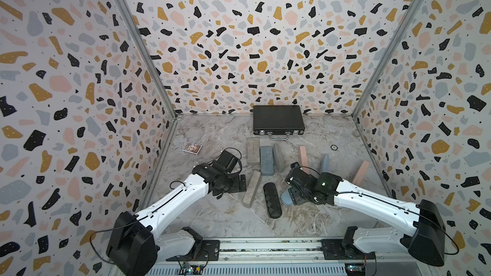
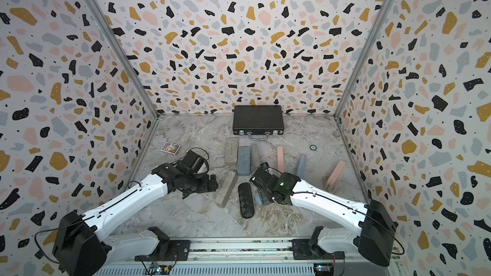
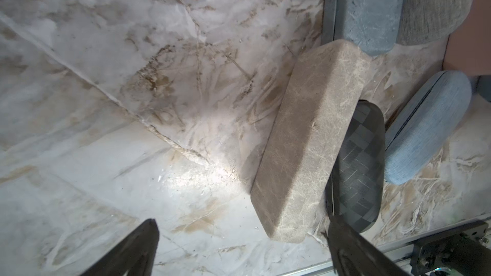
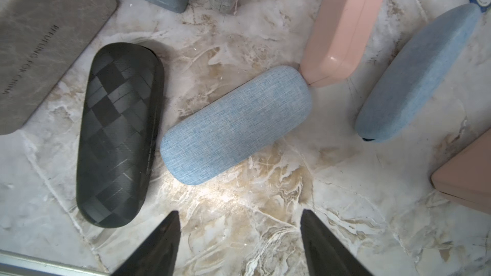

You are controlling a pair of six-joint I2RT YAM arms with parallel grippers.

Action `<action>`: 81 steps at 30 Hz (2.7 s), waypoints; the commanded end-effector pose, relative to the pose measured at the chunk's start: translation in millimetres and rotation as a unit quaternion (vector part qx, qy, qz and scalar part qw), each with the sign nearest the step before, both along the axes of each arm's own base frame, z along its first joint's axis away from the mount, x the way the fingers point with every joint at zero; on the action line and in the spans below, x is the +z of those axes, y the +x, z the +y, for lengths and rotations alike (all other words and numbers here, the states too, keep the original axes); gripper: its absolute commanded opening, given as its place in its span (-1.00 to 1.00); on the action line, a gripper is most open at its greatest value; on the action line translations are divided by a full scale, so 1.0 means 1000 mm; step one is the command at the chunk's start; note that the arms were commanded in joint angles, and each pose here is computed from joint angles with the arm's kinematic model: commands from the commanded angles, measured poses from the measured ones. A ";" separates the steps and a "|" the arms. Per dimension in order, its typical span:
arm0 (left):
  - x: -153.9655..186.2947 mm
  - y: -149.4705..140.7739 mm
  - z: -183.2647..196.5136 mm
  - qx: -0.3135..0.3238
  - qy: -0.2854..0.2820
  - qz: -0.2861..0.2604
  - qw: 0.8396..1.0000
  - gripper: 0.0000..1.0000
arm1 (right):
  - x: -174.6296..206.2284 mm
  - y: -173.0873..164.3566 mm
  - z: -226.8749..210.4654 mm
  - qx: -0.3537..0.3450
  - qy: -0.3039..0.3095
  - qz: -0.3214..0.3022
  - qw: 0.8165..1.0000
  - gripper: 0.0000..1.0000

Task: Close the glasses case
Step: Adjust the glasses case at the center of the board.

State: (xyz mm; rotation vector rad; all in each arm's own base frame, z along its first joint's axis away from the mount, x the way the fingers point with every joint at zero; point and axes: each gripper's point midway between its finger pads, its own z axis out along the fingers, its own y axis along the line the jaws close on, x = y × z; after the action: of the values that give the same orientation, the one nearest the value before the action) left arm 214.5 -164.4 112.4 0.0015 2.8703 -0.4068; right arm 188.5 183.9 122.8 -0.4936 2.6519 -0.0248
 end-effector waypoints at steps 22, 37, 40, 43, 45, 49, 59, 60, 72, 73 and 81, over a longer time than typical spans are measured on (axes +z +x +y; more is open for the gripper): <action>-0.043 0.020 -0.068 -0.099 0.052 0.033 0.993 0.55 | -0.006 -0.003 -0.025 -0.031 0.025 -0.006 0.999 0.51; -0.051 0.020 -0.064 -0.051 -0.029 0.033 0.998 -0.40 | -0.009 -0.017 -0.009 0.000 0.070 0.027 0.997 0.39; -0.049 0.018 -0.054 -0.023 -0.086 0.033 0.995 -0.57 | -0.007 -0.016 -0.010 0.000 0.069 0.026 0.997 0.38; -0.047 0.012 -0.050 -0.014 -0.127 0.031 0.991 -0.59 | -0.007 -0.017 -0.009 0.000 0.073 0.027 0.997 0.37; -0.042 0.007 -0.055 -0.019 -0.165 0.025 0.986 -0.60 | -0.008 -0.016 -0.006 0.001 0.077 0.029 0.997 0.36; -0.032 0.000 -0.070 -0.028 -0.250 0.008 0.968 -0.54 | -0.010 -0.017 0.000 0.003 0.088 0.038 0.995 0.35; -0.039 -0.013 -0.079 -0.036 -0.328 0.012 0.944 -0.40 | -0.004 -0.019 0.001 0.007 0.102 0.035 0.994 0.35; -0.040 -0.014 -0.079 -0.027 -0.334 0.021 0.942 -0.37 | -0.005 -0.020 0.001 0.007 0.102 0.036 0.994 0.35; -0.046 -0.018 -0.050 -0.013 -0.237 0.015 0.971 0.30 | -0.004 -0.020 0.004 0.012 0.103 0.041 0.994 0.35; -0.046 -0.019 -0.045 -0.009 -0.224 0.015 0.974 0.31 | -0.004 -0.020 0.005 0.014 0.103 0.043 0.994 0.36; -0.019 -0.017 -0.010 0.022 -0.162 -0.022 0.986 0.39 | -0.002 -0.023 0.035 0.043 0.116 0.069 0.990 0.27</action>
State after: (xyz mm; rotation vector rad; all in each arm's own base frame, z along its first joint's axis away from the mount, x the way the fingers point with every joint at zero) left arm 196.7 -191.5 84.5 -0.1050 2.7187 -0.9680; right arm 163.9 200.3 105.9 -0.5164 2.7456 0.2799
